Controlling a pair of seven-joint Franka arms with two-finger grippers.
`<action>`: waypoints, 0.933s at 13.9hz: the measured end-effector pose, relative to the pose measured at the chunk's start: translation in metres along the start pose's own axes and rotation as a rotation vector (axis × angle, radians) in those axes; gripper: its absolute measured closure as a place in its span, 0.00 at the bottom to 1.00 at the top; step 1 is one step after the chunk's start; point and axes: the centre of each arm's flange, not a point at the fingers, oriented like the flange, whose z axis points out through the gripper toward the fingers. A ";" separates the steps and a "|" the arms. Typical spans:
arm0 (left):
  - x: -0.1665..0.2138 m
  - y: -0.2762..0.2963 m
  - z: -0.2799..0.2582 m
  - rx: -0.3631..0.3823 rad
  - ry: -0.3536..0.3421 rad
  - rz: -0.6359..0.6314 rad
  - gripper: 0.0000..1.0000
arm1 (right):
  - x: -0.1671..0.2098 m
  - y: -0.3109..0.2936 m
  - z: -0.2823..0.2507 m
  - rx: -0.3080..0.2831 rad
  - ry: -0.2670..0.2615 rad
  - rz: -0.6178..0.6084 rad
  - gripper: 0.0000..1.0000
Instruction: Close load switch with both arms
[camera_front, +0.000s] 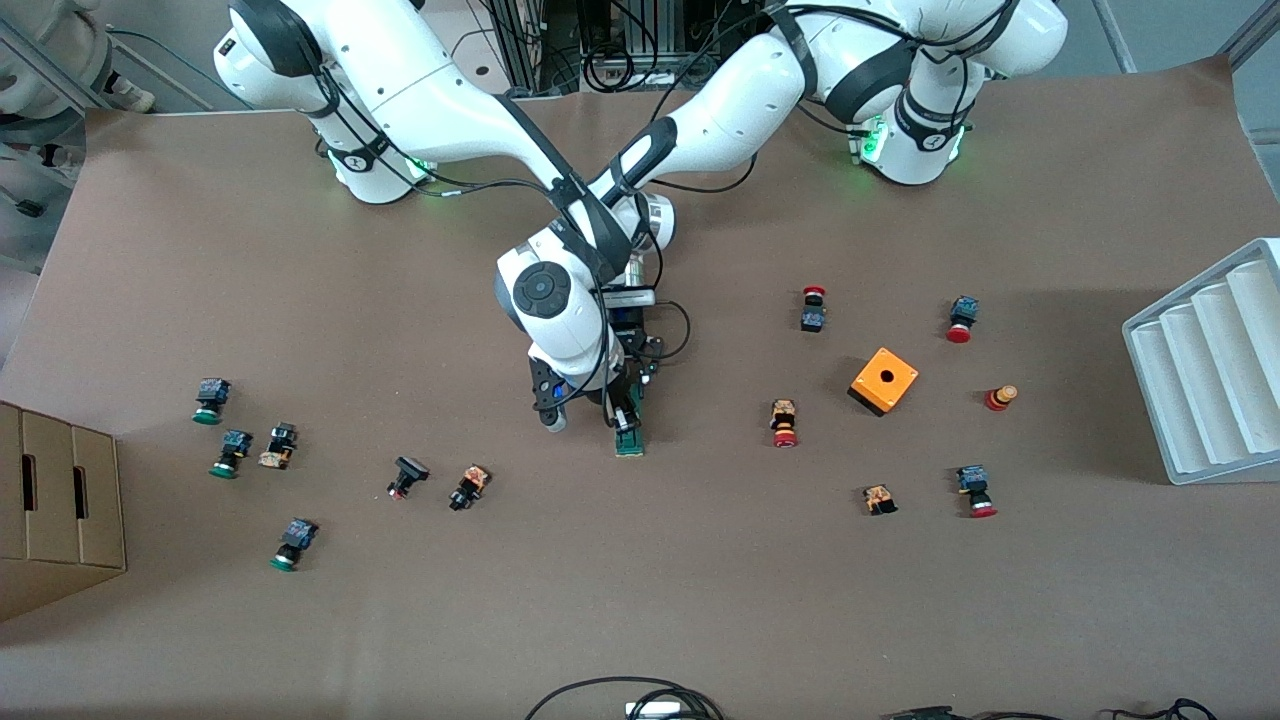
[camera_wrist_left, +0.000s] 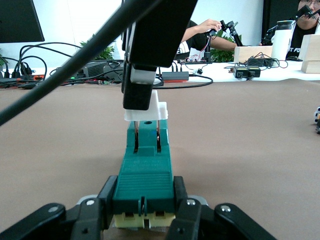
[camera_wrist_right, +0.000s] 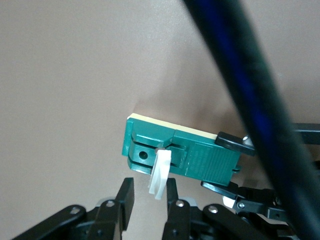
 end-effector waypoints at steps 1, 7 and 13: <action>0.000 0.000 0.000 0.000 0.000 0.000 0.51 | 0.000 0.000 0.000 -0.001 0.000 0.000 0.68; 0.000 0.000 0.000 0.000 0.000 0.001 0.51 | 0.001 0.000 -0.001 -0.008 0.002 0.001 0.80; 0.000 0.000 0.000 0.000 0.000 0.002 0.51 | 0.007 -0.011 -0.004 -0.002 0.002 0.013 0.81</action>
